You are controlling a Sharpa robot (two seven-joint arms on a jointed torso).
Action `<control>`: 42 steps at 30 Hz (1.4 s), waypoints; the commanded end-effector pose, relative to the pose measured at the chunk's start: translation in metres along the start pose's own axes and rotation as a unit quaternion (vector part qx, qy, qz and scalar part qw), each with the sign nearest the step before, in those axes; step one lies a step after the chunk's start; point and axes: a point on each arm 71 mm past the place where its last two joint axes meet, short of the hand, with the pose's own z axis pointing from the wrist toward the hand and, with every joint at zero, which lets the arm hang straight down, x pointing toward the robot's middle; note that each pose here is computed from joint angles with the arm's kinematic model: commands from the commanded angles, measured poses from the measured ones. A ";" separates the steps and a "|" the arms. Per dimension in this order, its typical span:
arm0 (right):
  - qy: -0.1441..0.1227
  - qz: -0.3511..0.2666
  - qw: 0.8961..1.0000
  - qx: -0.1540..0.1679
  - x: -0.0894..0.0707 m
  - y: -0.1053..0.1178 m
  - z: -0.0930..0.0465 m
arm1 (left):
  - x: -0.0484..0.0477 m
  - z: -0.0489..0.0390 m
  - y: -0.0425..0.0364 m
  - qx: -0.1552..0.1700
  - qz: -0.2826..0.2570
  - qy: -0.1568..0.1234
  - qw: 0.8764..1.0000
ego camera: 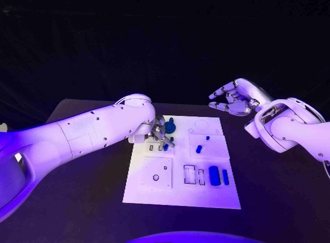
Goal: Assemble the parts on the task board
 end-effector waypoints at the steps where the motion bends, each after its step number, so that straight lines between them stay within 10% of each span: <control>1: 0.003 0.000 1.000 -0.002 0.001 0.001 0.001 | 0.0035 0.0010 -0.0048 0.017 0.014 0.018 1.000; 42: 0.011 0.000 1.000 0.002 0.004 0.000 0.003 | 0.0042 0.0039 -0.0036 0.020 0.001 0.032 0.999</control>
